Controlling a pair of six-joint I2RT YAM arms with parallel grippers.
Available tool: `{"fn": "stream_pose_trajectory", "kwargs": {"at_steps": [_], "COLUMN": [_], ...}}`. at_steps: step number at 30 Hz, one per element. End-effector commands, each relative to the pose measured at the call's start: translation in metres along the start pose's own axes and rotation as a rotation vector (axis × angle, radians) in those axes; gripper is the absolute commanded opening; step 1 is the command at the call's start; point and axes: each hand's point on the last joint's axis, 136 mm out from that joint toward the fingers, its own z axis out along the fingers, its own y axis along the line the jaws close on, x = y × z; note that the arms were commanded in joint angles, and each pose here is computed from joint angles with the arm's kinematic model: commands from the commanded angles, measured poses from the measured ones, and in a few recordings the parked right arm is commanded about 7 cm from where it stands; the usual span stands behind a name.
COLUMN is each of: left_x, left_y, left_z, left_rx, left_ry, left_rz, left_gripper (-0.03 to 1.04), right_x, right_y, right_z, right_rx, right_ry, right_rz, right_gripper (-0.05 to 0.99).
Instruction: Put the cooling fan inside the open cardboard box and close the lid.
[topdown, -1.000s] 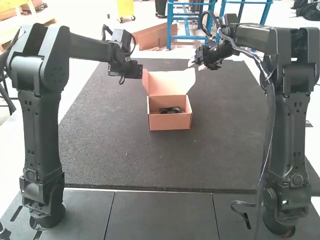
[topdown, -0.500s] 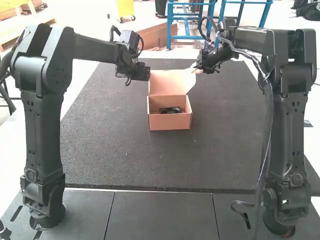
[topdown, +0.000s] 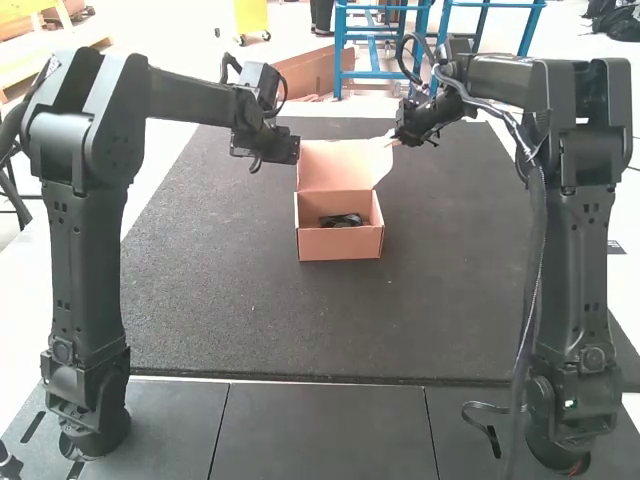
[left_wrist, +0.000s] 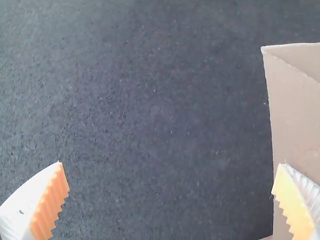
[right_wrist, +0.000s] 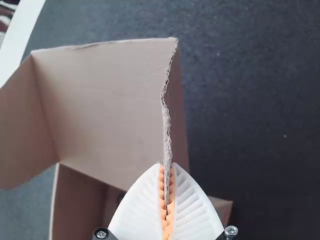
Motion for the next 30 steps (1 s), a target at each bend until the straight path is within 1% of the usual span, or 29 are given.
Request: {"fn": "stream_pose_trajectory", "kwargs": {"at_steps": [1,7,12,16,30], "left_x": [-0.017,-0.018,-0.016,-0.013,0.004], "left_y": [-0.003,-0.004,-0.012,-0.020,-0.038], "left_z": [0.000,0.000,-0.003,-0.007,-0.021], "left_rx": [0.002,0.003,0.014,0.025,0.055], "left_ry": [-0.039,-0.042,-0.035,-0.023,0.044], "left_rz": [-0.014,-0.006,0.005,0.019,0.052], "left_gripper": [0.97,0.97,0.97,0.97,0.97], "right_x": [-0.003,0.012,0.033,0.046,0.060], "right_y": [0.013,0.023,0.036,0.044,0.055], "right_z": [0.001,0.003,0.005,0.005,-0.003], "right_rx": [-0.026,-0.031,-0.037,-0.043,-0.053], "right_ry": [-0.004,0.051,0.128,0.176,0.228], "right_rz": [-0.013,-0.027,-0.054,-0.058,-0.053], "right_gripper": [-0.02,-0.02,-0.02,-0.02,-0.02]}}
